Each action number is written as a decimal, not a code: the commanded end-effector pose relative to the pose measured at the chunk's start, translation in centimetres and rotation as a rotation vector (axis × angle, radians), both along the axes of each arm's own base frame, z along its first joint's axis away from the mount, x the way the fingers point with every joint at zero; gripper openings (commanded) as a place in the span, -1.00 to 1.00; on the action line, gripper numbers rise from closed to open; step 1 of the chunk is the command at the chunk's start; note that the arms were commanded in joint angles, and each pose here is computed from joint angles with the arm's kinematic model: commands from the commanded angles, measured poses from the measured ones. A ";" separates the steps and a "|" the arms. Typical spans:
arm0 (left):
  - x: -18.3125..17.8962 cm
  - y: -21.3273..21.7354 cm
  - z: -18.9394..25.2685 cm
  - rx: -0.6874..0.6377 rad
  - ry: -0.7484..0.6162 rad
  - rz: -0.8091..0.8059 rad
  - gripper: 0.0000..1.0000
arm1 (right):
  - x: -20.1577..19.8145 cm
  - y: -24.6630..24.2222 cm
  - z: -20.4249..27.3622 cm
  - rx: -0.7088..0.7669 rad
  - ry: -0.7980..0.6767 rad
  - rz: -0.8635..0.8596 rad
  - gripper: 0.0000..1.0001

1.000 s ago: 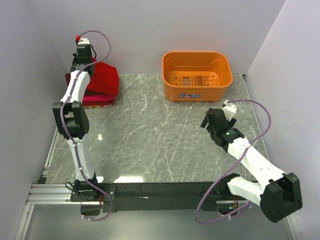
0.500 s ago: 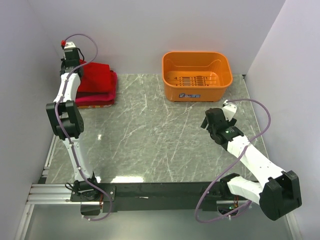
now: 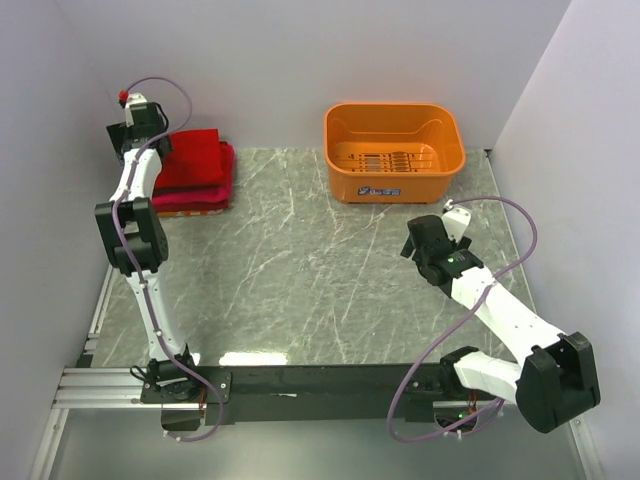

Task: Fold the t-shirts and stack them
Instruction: Neatly place the folded tshirt to the corner, then reset both grippers

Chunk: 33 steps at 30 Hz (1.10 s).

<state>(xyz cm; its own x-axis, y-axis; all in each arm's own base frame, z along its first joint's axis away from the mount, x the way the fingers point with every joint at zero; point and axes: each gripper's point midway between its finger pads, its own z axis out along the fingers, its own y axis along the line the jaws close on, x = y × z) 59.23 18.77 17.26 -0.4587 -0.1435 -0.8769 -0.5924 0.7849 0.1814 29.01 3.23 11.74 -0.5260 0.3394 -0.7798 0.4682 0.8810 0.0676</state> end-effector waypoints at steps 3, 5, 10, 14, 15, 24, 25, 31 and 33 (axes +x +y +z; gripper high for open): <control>-0.6 0.3 7.5 -0.033 -0.169 0.071 0.99 | 1.0 -0.3 2.6 0.020 -0.091 -0.044 0.73; -1.4 -0.6 10.4 -0.087 -0.241 0.071 0.99 | 1.0 -0.3 2.9 0.034 -0.111 -0.046 0.73; -3.8 -5.3 14.6 -0.292 -0.353 -0.011 0.99 | 0.9 0.5 3.6 0.087 -0.155 -0.003 0.73; -6.8 -12.7 16.2 -0.465 -0.437 -0.123 0.99 | 0.5 1.4 4.0 0.148 -0.201 0.039 0.73; -9.1 -14.6 15.3 -0.485 -0.429 -0.144 0.99 | 0.4 1.4 4.2 0.155 -0.214 0.041 0.73; -20.4 -30.5 6.9 -0.678 -0.378 -0.429 0.99 | -0.9 2.3 4.5 0.222 -0.325 0.133 0.73; -21.4 -31.3 5.9 -0.676 -0.350 -0.432 0.99 | -1.2 2.2 3.9 0.224 -0.323 0.131 0.73; -25.9 -27.7 0.8 -0.582 -0.247 -0.263 0.99 | -1.6 1.9 4.6 0.261 -0.439 0.126 0.68; -26.9 -27.0 0.0 -0.585 -0.245 -0.238 0.99 | -1.9 1.7 5.3 0.281 -0.473 0.117 0.74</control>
